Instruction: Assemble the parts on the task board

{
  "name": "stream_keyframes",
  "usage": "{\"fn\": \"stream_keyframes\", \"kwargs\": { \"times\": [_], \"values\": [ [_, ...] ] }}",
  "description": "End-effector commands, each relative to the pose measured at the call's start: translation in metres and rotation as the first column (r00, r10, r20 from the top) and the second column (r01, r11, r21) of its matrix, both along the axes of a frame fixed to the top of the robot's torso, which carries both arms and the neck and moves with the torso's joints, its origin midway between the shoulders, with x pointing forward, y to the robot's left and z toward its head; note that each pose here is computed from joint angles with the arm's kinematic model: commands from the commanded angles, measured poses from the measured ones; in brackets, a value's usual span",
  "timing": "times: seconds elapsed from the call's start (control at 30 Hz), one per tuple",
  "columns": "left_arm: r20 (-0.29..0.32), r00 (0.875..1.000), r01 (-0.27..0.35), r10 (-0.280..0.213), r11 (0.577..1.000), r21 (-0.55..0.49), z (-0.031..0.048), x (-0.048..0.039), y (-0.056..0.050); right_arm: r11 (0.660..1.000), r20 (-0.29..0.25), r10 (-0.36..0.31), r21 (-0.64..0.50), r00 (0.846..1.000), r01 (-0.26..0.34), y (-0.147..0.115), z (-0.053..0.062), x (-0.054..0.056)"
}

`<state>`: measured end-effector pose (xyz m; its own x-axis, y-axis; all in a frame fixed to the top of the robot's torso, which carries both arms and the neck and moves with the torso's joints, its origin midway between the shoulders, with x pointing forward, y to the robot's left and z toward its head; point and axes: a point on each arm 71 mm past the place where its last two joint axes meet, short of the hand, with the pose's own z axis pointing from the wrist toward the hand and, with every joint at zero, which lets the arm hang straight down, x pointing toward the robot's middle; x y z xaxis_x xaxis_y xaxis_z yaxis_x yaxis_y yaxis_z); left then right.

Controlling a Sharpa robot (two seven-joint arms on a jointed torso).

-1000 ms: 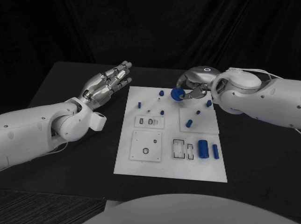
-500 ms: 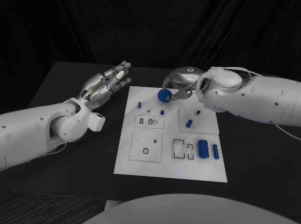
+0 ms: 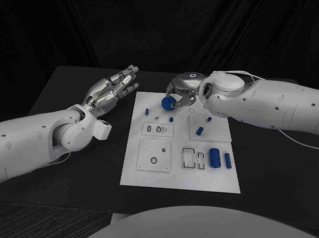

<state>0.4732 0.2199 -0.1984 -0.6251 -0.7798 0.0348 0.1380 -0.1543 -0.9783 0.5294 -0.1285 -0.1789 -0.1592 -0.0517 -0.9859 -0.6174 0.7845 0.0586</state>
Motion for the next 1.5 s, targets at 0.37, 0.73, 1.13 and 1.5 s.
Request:
{"fn": "stream_keyframes", "kwargs": {
  "times": [0.37, 0.73, 1.13, 1.5],
  "values": [
    [0.075, 0.997, 0.018, -0.013, 0.997, -0.069, 0.0076, -0.0009, -0.003, 0.998, -0.003, 0.023, -0.064, 1.0, -0.023, 0.004, -0.01, 0.002],
    [0.073, 0.997, 0.02, -0.015, 0.997, -0.069, 0.0074, -0.0005, -0.003, 0.997, -0.012, 0.019, -0.073, 1.0, -0.02, 0.004, -0.012, 0.002],
    [0.07, 0.997, 0.023, -0.019, 0.997, -0.067, 0.0069, 0.0003, -0.005, 0.997, -0.024, 0.018, -0.081, 1.0, -0.02, 0.003, -0.015, 0.002],
    [0.068, 0.997, 0.024, -0.02, 0.998, -0.065, 0.0066, 0.0007, -0.005, 0.996, -0.03, 0.014, -0.086, 0.999, -0.017, 0.001, -0.016, 0.002]
  ]
}}
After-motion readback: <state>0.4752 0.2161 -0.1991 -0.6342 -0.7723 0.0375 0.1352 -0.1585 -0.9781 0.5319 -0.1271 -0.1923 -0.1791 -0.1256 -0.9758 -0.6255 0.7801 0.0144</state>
